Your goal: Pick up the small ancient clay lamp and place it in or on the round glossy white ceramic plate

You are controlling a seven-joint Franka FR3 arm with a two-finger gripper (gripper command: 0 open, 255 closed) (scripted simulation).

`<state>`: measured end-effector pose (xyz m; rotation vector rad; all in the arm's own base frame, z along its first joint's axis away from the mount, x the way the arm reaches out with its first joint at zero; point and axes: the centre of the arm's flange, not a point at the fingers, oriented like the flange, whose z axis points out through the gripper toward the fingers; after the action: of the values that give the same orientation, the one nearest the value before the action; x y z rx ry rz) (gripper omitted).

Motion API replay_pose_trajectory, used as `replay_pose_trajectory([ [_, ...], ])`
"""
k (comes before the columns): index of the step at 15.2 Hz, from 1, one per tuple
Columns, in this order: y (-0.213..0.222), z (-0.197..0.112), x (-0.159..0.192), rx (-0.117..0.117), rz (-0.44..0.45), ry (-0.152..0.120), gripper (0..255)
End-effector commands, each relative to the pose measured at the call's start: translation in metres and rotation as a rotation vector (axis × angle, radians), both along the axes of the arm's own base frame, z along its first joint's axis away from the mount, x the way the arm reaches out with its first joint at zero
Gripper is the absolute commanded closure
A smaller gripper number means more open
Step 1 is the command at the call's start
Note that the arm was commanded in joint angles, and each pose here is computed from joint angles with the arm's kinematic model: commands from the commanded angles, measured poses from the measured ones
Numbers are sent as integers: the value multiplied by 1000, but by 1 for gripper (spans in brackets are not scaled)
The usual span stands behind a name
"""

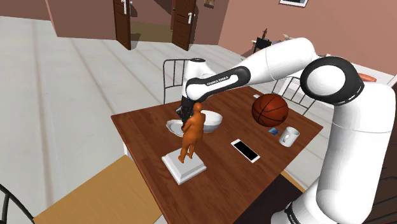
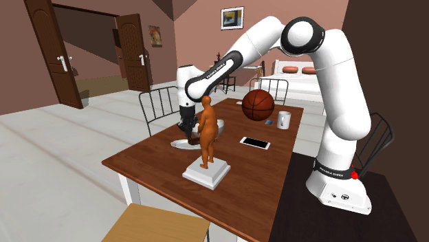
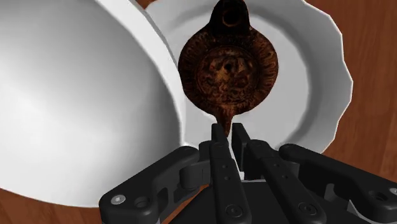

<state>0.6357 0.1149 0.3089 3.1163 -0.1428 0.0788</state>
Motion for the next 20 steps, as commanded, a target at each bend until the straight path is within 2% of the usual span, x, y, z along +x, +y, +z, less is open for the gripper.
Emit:
replay_pose_trajectory([
  [1, 3, -8, 13, -2, -3, 4, 255],
  [12, 3, -66, 13, -2, -3, 4, 255],
  [20, 3, -66, 13, -2, -3, 4, 255],
])
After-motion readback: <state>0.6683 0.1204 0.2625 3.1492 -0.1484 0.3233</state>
